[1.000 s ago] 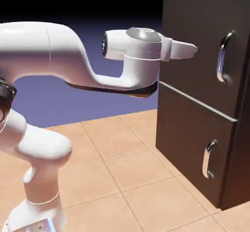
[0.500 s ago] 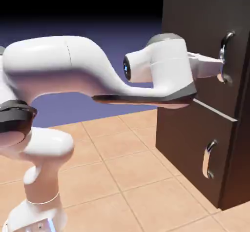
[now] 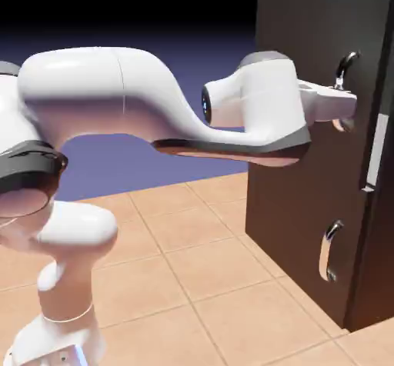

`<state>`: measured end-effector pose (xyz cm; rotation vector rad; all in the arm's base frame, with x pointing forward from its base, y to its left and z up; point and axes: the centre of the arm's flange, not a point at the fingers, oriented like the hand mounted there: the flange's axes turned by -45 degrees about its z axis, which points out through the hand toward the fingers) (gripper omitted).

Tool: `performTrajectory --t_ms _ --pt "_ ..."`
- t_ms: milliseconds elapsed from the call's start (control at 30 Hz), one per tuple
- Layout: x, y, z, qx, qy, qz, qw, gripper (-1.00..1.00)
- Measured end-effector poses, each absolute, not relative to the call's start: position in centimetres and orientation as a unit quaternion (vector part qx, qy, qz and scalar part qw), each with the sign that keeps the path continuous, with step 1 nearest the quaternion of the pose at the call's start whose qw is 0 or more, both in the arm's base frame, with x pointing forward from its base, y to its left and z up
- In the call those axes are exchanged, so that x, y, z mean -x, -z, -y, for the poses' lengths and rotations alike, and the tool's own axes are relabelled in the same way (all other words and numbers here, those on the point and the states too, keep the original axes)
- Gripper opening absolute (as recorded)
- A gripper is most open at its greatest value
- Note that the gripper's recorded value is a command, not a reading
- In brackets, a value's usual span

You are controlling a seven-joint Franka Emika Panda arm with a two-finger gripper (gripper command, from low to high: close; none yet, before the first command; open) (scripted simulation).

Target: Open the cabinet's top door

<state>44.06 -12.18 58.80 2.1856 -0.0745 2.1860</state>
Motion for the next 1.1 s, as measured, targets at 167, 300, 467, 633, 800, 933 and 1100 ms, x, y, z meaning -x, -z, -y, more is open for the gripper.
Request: performTrajectory --t_ms 167,300,467,633,800,933,1100 --pt "-41.0 -58.8 10.8 -0.705 -0.705 0.050 0.051 -1.00" --pt "-38.3 -58.8 9.3 -0.703 -0.703 0.074 0.075 -1.00" --pt "-34.7 -58.8 6.9 -0.699 -0.699 0.107 0.108 -1.00" --pt "-34.0 -58.8 6.2 -0.696 -0.699 0.117 0.116 -1.00" --pt "-33.1 -58.8 5.7 -0.697 -0.696 0.122 0.124 -1.00" --pt "-31.6 -58.8 4.3 -0.693 -0.693 0.139 0.139 -1.00" --pt "-29.4 -58.8 2.3 -0.688 -0.688 0.161 0.162 -1.00"
